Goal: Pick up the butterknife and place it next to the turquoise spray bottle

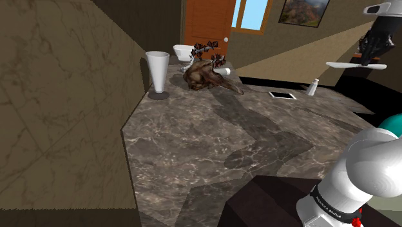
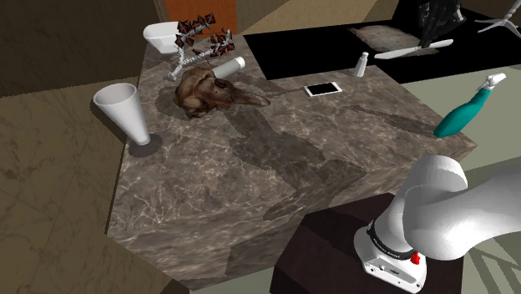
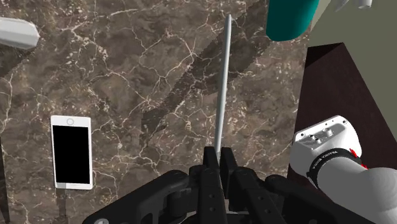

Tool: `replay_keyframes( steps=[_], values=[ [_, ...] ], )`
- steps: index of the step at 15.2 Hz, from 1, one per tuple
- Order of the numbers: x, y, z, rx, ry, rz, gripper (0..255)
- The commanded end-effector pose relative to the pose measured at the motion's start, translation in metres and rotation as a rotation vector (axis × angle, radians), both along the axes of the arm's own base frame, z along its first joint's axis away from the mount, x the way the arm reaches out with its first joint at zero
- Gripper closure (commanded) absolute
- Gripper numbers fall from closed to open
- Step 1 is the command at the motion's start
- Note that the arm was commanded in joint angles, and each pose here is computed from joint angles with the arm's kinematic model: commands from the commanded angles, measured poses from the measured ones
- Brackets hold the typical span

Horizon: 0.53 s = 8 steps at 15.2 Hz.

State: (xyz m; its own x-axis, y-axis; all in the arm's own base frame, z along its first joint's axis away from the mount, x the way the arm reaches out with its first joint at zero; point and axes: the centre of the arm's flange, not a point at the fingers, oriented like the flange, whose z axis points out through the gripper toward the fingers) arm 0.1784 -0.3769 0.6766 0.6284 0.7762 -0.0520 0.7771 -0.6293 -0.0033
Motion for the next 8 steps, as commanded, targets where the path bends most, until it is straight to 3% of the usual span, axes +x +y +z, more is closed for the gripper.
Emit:
replay_keyframes(
  steps=[1,8],
  values=[
    [0.001,0.0,-0.01,0.0,0.0,0.0,255],
    [0.001,0.0,-0.047,0.0,0.0,0.0,255]
  ],
)
